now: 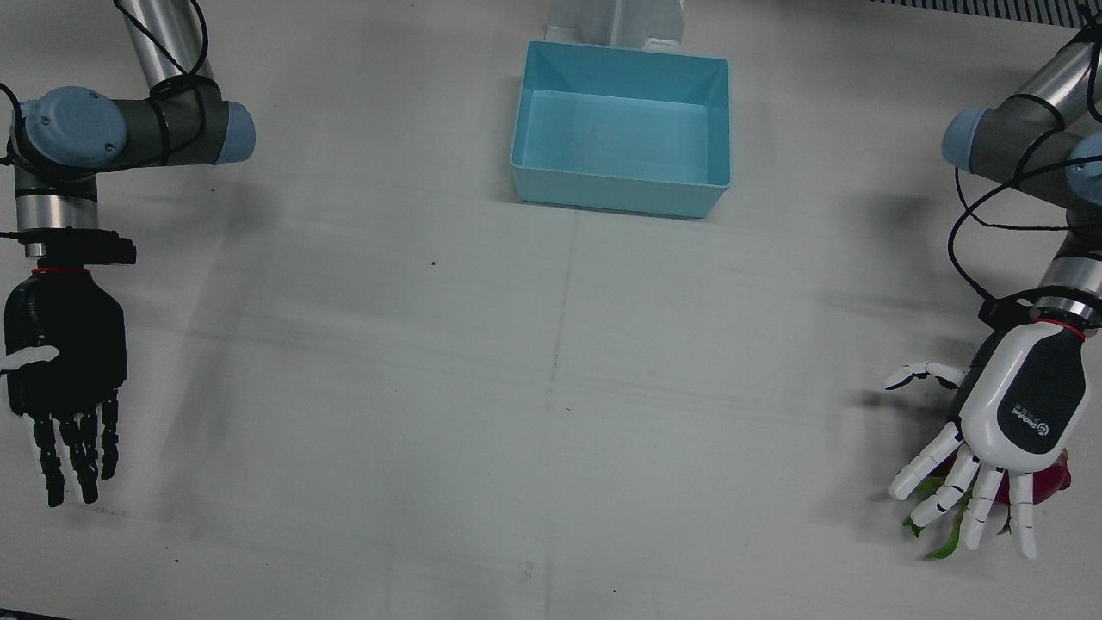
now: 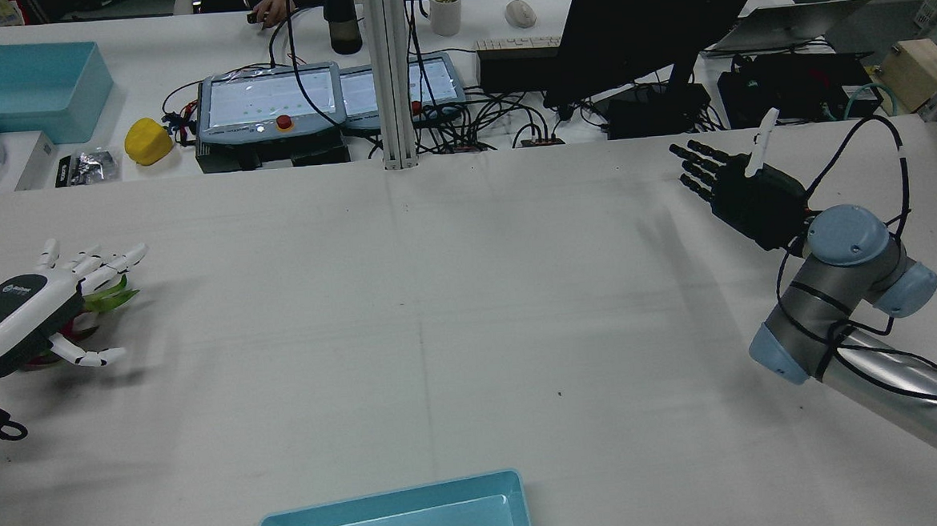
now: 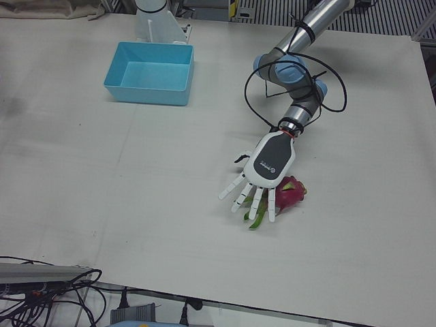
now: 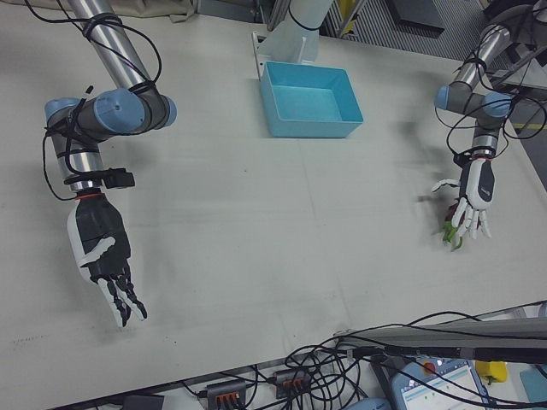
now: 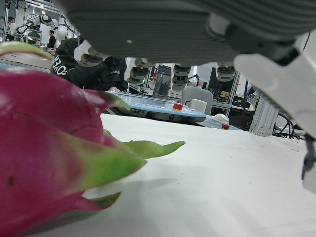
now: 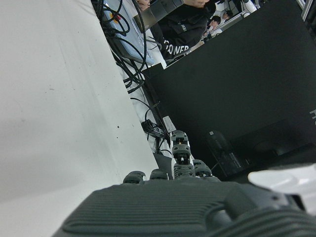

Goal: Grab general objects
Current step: 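Lower the open left hand beside the dragon fruit, then close the left hand fingers around the dragon fruit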

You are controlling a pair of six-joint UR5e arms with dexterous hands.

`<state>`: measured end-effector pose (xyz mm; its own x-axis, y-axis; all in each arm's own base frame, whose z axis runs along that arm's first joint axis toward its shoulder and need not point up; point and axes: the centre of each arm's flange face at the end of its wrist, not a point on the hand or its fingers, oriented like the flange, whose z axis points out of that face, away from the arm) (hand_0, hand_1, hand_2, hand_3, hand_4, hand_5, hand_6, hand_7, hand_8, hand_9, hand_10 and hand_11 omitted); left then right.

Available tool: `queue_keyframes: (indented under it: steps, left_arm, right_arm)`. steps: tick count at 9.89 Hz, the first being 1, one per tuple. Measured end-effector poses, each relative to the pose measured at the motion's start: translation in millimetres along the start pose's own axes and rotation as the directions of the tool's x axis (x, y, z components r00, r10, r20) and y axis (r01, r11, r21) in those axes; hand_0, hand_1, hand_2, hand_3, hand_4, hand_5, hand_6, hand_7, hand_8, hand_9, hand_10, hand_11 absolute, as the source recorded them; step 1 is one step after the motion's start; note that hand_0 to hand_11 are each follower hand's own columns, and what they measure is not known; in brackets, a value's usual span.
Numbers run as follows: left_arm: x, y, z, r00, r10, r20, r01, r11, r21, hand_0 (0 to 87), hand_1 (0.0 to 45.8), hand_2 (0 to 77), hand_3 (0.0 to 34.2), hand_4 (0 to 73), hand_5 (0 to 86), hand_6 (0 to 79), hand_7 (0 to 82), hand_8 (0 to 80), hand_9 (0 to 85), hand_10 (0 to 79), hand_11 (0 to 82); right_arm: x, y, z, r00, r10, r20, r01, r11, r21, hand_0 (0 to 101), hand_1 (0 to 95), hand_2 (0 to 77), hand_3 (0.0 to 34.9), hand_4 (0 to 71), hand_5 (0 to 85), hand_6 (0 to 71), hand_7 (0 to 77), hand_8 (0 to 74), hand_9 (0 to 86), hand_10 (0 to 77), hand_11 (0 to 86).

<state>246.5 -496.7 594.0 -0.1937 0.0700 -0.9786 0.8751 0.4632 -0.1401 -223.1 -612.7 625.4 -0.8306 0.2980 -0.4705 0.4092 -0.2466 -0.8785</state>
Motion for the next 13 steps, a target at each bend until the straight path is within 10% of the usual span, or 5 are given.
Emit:
queue_keyframes:
  steps: [4, 5, 10, 12, 13]
  left_arm:
    - [-22, -16, -7, 0.999, 0.016, 0.041, -0.017, 1.0, 0.022, 31.0, 0.5, 24.5, 30.0, 0.0, 2.2, 0.5, 13.6, 10.4, 2.2, 0.5, 0.5]
    - [-31, -22, -9, 0.998, 0.021, 0.054, -0.023, 0.999, 0.031, 30.8, 0.5, 17.5, 30.0, 0.0, 2.2, 1.1, 27.3, 10.4, 2.2, 0.5, 0.5]
    - [-43, -51, -14, 0.997, 0.04, 0.072, -0.046, 0.996, 0.075, 30.9, 0.5, 12.5, 29.7, 0.0, 2.2, 1.1, 39.8, 9.8, 6.5, 0.5, 0.5]
    - [-60, -55, -17, 0.993, 0.079, 0.088, -0.086, 0.993, 0.077, 31.0, 0.5, 12.5, 29.7, 0.0, 2.2, 1.1, 39.8, 10.4, 6.5, 1.1, 1.1]
    - [-66, -57, -18, 0.991, 0.094, 0.092, -0.101, 0.992, 0.077, 30.9, 0.5, 21.3, 29.9, 0.0, 2.2, 0.0, 54.0, 10.4, 10.4, 1.1, 0.5]
  right_arm:
    - [0, 0, 0.0, 1.0, 0.0, 0.0, 0.0, 1.0, 0.0, 1, 6.5, 1.6, 0.0, 0.0, 0.5, 0.0, 0.0, 0.0, 1.1, 0.0, 0.5]
    - [0, 0, 0.0, 1.0, 0.0, 0.0, 0.0, 1.0, 0.0, 1, 6.5, 1.6, 0.0, 0.0, 0.5, 0.0, 0.0, 0.0, 1.1, 0.0, 1.1]
    - [0, 0, 0.0, 1.0, 0.0, 0.0, 0.0, 1.0, 0.0, 1, 6.5, 1.6, 0.0, 0.0, 0.0, 0.0, 0.0, 0.0, 1.1, 0.0, 0.5]
    - [0, 0, 0.0, 1.0, 0.0, 0.0, 0.0, 1.0, 0.0, 1, 6.5, 1.6, 0.0, 0.0, 0.0, 0.0, 0.0, 0.0, 1.1, 0.0, 0.5]
    - [0, 0, 0.0, 1.0, 0.0, 0.0, 0.0, 1.0, 0.0, 1, 6.5, 1.6, 0.0, 0.0, 0.5, 0.0, 0.0, 0.0, 1.1, 0.0, 1.1]
